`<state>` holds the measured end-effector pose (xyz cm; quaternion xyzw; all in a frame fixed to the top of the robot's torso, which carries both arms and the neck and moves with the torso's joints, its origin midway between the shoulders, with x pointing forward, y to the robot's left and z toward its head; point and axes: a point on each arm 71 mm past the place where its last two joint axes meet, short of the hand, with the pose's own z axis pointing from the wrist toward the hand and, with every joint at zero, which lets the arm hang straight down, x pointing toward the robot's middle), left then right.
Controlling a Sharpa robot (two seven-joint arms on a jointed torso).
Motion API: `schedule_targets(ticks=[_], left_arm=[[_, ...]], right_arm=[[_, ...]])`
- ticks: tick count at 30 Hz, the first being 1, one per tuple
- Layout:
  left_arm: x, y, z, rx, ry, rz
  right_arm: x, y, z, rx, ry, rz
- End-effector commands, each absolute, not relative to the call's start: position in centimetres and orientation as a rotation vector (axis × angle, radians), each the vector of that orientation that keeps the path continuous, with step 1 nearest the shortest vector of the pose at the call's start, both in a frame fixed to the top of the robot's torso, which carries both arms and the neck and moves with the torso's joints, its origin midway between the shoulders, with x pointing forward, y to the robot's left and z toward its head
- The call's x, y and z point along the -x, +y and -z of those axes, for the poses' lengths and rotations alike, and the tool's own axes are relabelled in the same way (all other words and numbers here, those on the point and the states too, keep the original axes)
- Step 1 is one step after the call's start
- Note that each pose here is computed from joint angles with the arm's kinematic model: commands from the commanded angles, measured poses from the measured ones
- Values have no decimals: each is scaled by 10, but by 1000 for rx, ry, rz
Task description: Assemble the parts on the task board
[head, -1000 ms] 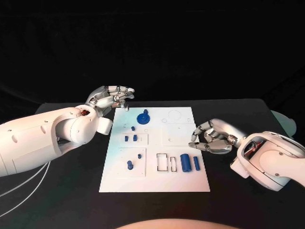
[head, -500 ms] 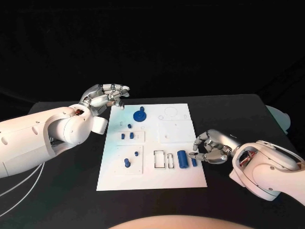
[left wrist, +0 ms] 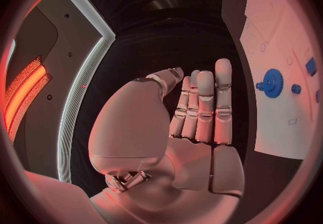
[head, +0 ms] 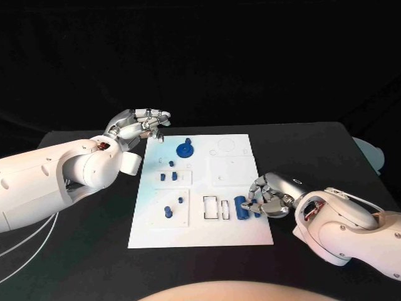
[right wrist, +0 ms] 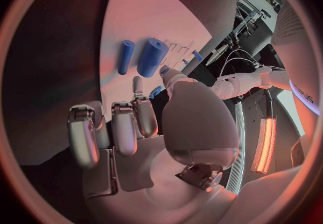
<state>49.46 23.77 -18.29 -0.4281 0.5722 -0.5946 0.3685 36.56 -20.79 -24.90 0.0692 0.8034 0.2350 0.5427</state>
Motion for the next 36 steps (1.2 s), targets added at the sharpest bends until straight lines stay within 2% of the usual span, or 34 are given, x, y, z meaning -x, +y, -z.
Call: schedule_targets(ticks=[1,23,36], left_arm=[[-494,236,181,1087,1463,1558],[-493,237,181,1090,1465,1555],[-493,238,181,1092,1466,1552]], right_arm=[[-366,-205,249,-133,1885,-534],[-363,-192,272,-46,1994,-478],[-363,-189,272,-54,1946,-478]])
